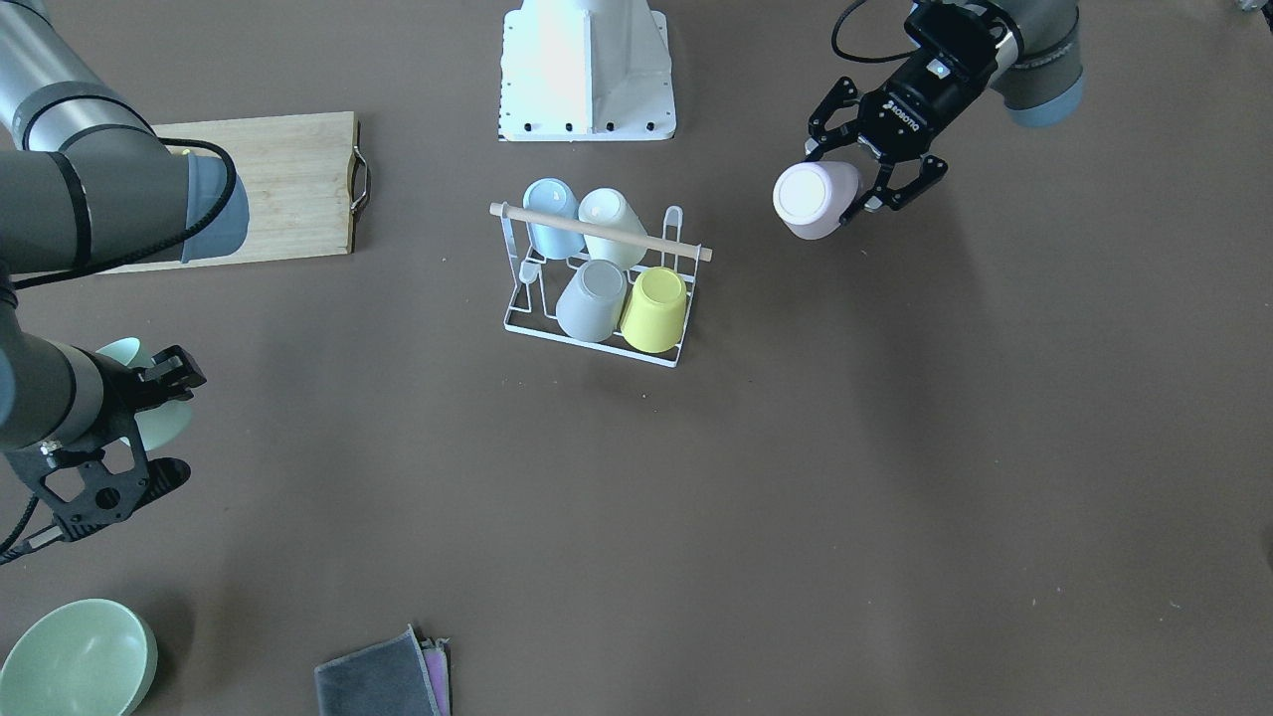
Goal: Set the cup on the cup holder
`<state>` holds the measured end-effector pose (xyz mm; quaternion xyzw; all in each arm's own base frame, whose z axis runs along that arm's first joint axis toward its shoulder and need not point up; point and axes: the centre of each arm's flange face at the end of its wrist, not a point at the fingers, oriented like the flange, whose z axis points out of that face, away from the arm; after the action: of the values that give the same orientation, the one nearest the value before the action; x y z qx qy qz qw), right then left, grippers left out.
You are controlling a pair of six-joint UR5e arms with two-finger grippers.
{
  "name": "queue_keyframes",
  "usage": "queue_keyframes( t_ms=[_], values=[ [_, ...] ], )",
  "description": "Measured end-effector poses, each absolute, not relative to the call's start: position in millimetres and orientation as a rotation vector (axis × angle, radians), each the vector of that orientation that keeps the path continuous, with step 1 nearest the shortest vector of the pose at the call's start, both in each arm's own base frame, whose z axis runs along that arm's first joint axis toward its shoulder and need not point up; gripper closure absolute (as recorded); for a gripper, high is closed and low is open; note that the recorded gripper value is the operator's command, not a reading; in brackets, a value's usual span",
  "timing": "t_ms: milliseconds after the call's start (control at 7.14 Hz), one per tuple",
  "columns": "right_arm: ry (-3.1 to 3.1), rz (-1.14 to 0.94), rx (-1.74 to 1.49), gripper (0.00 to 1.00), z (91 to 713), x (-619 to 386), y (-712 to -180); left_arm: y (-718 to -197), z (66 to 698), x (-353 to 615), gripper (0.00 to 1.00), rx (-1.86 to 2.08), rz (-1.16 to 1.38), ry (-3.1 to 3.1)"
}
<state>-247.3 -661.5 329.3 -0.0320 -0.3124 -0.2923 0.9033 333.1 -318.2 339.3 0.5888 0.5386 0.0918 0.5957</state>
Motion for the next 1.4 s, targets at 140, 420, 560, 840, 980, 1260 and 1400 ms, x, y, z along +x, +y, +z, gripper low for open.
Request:
queue_keyframes(
  t_ms=[140,420,560,840,980,1260,1400],
  values=[
    [-0.680,-0.565,0.010,1.00,310,-218,-656,-294,337,358,0.88,1.391,0.104,1.257],
    [-0.719,-0.496,0.171,1.00,294,-171,-622,-260,338,384,0.86,1.391,-0.037,1.226],
    [-0.743,-0.454,0.261,1.00,291,-164,-614,-247,340,397,0.87,1.390,-0.069,1.199],
    [-0.812,-0.372,0.441,1.00,275,-165,-615,-235,332,424,0.87,1.403,-0.095,1.175],
    [-0.849,-0.340,0.520,1.00,264,-168,-613,-234,324,434,0.87,1.407,-0.104,1.182],
    [-0.917,-0.260,0.688,1.00,236,-189,-602,-235,307,447,0.86,1.418,-0.119,1.200],
    [-0.933,-0.236,0.785,1.00,227,-208,-595,-235,303,451,0.85,1.425,-0.115,1.197]
  ],
)
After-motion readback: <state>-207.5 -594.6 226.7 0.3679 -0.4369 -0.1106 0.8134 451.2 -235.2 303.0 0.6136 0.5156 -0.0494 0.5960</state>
